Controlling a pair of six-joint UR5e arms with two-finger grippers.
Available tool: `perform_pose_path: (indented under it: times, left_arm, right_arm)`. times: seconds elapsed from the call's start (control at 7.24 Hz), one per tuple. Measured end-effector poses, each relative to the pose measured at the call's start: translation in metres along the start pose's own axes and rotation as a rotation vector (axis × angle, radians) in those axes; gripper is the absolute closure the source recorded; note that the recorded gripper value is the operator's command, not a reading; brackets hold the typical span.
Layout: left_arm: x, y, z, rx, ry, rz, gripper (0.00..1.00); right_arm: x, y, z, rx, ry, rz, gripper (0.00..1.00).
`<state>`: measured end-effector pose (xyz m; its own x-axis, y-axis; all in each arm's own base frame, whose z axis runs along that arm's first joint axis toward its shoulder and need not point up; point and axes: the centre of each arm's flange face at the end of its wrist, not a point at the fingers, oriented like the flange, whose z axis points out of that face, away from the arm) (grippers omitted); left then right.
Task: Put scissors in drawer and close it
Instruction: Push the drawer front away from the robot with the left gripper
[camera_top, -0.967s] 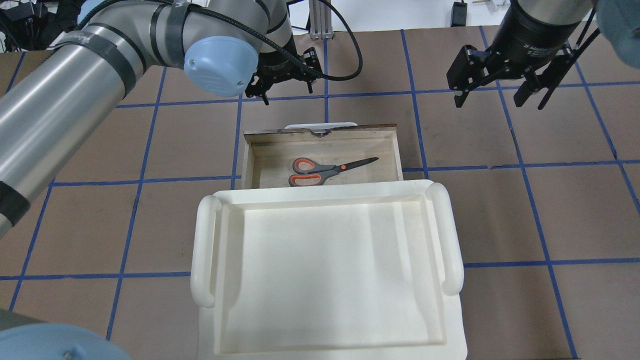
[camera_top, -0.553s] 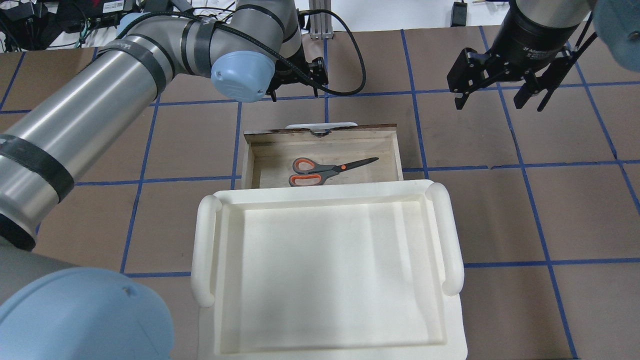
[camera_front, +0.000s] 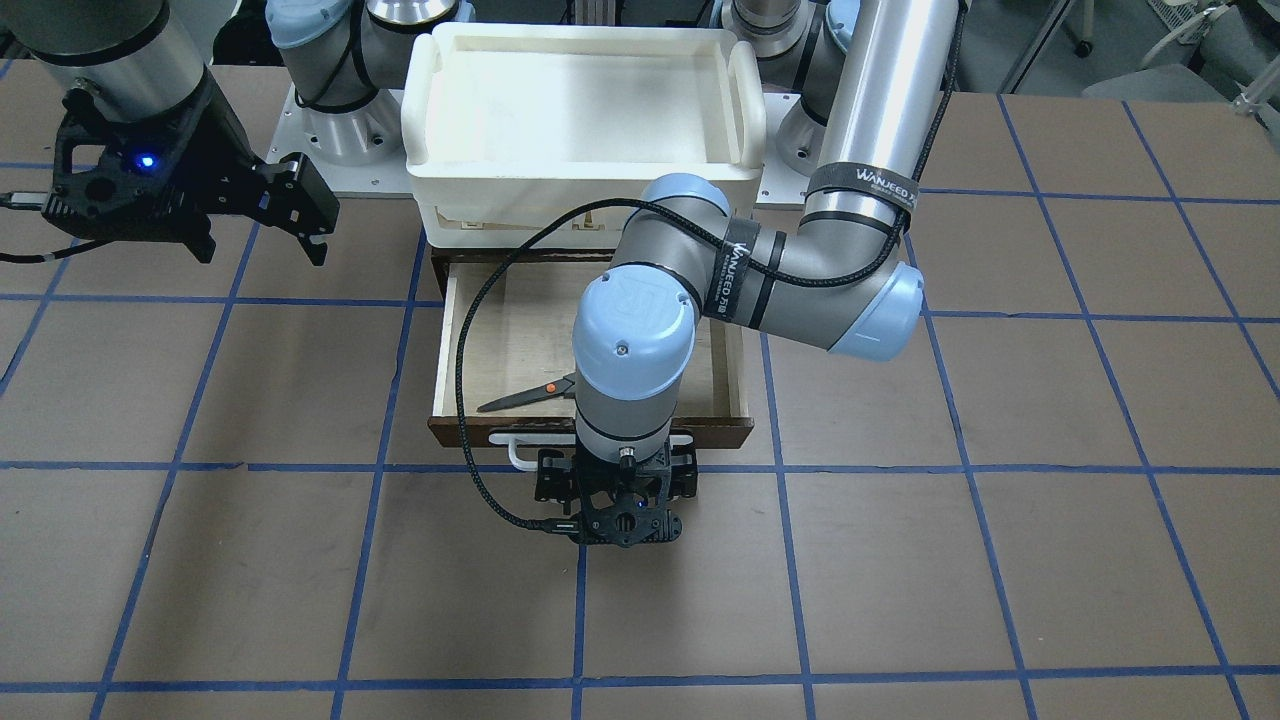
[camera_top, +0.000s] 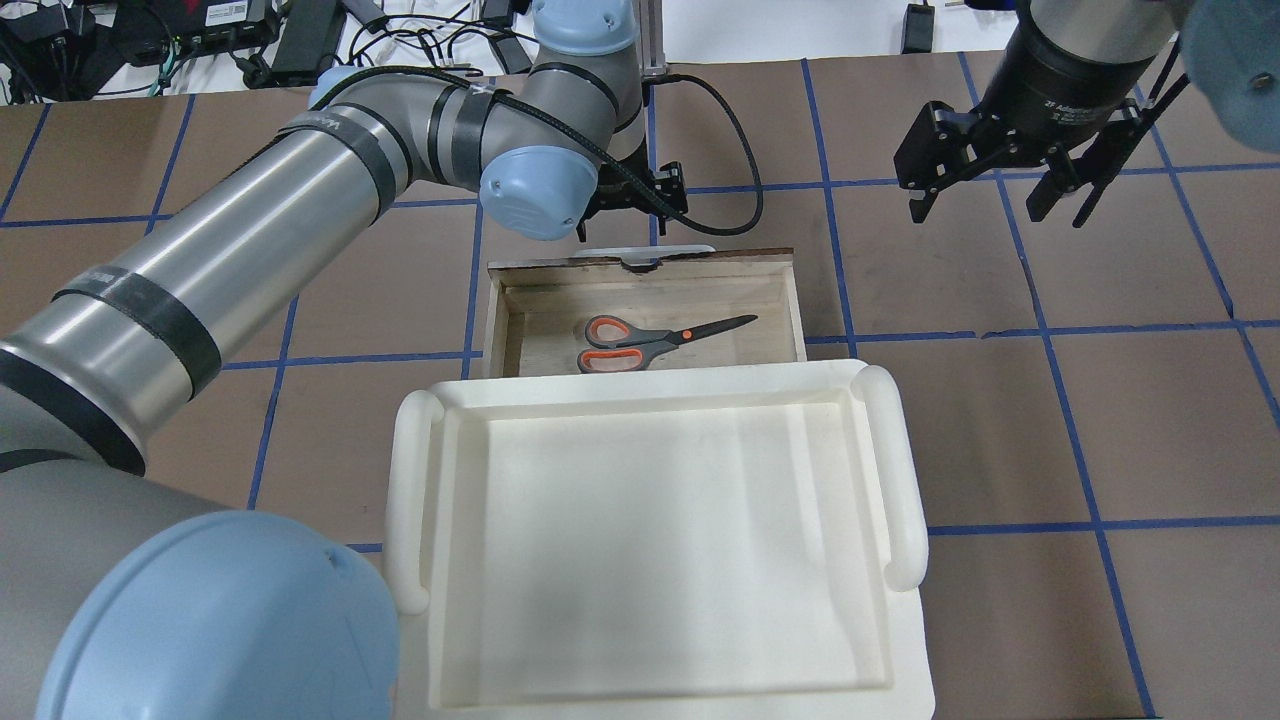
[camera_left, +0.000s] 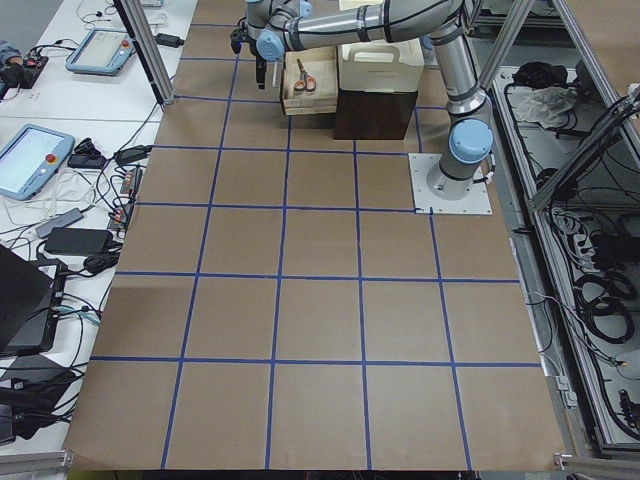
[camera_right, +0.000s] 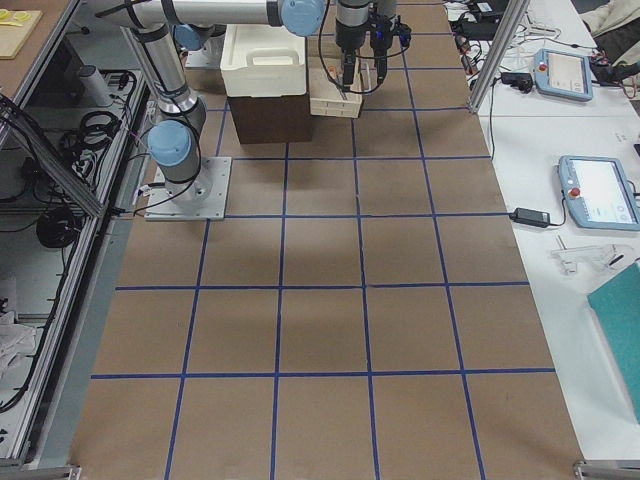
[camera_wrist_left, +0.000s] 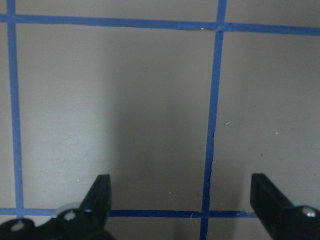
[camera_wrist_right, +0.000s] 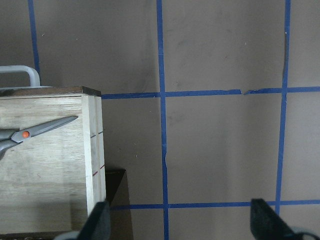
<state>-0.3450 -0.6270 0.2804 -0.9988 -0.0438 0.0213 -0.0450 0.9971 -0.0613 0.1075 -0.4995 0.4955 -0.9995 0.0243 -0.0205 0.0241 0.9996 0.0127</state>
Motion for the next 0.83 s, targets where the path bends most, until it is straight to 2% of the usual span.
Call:
perform_pose_path:
  times: [0.28,0.83]
  left_arm:
    - [0.001,0.013,0.010,-0.027,-0.010,-0.008,0.00]
    - [0.013,0.057,-0.015,-0.116,-0.037,0.035,0.00]
  right_arm:
    - [0.001,0.000,0.000,0.000,0.000,0.002,0.00]
    - [0.001,0.000,0.000,-0.001,0.001,0.002,0.00]
